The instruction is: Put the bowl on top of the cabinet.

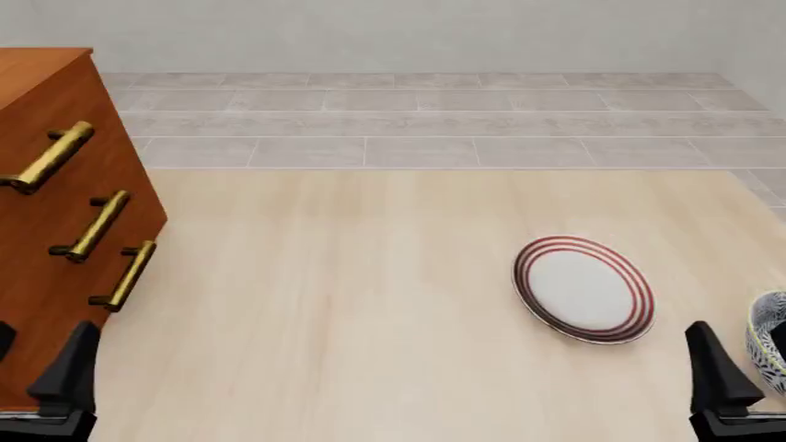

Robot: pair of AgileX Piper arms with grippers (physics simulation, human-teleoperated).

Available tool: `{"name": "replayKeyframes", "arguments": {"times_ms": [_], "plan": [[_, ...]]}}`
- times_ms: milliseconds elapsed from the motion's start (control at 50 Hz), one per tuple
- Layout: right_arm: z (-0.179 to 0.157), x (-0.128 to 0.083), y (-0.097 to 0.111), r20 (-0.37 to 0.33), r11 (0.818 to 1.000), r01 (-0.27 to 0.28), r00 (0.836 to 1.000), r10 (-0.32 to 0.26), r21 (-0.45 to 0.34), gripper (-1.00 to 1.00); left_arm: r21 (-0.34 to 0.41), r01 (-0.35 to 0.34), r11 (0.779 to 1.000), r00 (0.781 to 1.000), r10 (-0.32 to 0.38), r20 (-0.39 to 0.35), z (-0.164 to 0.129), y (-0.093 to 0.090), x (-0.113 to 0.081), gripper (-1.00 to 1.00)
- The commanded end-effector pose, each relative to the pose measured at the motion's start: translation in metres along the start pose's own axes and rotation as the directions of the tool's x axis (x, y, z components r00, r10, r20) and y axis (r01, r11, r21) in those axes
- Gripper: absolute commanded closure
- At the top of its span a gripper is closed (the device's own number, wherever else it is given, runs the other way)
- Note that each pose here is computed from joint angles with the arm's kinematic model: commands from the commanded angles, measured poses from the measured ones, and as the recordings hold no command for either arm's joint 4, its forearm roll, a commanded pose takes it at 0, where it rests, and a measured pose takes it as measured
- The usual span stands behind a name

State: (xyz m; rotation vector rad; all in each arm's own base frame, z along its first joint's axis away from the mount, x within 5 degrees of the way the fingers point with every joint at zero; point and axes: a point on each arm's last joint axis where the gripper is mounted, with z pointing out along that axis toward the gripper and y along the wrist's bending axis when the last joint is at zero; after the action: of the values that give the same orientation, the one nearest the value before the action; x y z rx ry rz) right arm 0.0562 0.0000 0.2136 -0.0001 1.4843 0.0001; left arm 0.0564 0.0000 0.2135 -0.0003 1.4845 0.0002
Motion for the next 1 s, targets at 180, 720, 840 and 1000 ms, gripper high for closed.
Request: {"name": "replayKeyframes", "arguments": {"times_ms": [180, 720, 840, 1000], "plan": [[0.0, -0.002, 0.0, 0.003, 1.0, -0.003, 1.0, 0.003, 0.006, -1.0, 0.004, 0.0, 1.0, 1.0, 0.0, -0.012, 0.003, 0.0, 0.0, -1.0], [0.012, -0.045, -0.001, -0.066, 1.0, 0.014, 0.998, -0.013, 0.015, -1.0, 0.018, 0.008, 1.0, 1.0, -0.008, -0.011, 0.002, -0.001, 0.0, -1.0], [0.039, -0.081, -0.01, -0.148, 0.993, 0.055, 0.988, -0.04, 0.101, -1.0, 0.017, 0.016, 1.0, 1.0, -0.016, -0.005, 0.001, -0.001, -0.001, -1.0], [0.038, -0.095, -0.015, -0.192, 0.983, 0.092, 0.98, -0.06, 0.16, -1.0, 0.019, 0.013, 1.0, 1.0, -0.013, -0.005, 0.001, -0.001, 0.0, -1.0]]}}
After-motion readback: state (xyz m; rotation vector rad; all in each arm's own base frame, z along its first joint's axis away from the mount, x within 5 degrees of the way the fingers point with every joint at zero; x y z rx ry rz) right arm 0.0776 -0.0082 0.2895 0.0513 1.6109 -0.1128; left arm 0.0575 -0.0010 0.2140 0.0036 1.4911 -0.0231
